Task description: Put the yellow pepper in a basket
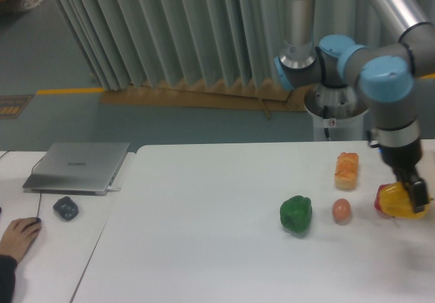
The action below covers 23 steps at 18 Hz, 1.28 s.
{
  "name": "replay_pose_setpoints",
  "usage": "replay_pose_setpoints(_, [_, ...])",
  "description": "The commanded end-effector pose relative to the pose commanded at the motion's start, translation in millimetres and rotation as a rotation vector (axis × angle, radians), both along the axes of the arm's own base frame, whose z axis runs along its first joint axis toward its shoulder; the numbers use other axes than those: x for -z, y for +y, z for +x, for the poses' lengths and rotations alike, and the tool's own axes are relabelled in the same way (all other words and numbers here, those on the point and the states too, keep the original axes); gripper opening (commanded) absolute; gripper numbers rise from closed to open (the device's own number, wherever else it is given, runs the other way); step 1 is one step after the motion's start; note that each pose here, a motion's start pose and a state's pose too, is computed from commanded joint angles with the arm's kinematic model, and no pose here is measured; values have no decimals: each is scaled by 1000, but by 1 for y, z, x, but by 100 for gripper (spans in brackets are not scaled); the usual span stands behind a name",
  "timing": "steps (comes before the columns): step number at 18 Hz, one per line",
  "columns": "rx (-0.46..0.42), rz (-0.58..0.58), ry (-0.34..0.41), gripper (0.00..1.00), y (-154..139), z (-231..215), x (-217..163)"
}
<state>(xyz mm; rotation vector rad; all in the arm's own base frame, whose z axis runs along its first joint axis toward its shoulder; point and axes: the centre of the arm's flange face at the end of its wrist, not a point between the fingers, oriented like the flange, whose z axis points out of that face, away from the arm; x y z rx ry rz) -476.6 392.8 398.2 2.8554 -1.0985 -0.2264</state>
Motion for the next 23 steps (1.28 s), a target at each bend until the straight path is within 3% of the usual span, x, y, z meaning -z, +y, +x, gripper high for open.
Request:
replay_pose_setpoints(4, [71, 25, -18, 20, -72, -46, -11])
replay_pose_setpoints(7, [114, 12, -23, 21, -107, -66, -9])
replay_pose_setpoints(10, [114, 2, -40, 22, -127, -78, 6])
replay_pose_setpoints(15, [119, -6, -45, 24, -129, -103, 65])
replay_pose_setpoints(16, [111, -5, -48, 31, -131, -106, 71])
replay_pose_setpoints(17, [104, -4, -47, 48, -131, -107, 74])
replay_pose_setpoints(19, [100, 1, -38, 58, -129, -109, 71])
replay_pose_setpoints(20, [94, 4, -37, 71, -127, -108, 70])
replay_pose_setpoints(22, [82, 10, -29, 82, -122, -108, 71])
replay_pose_setpoints(23, [69, 14, -23, 98, -119, -107, 70])
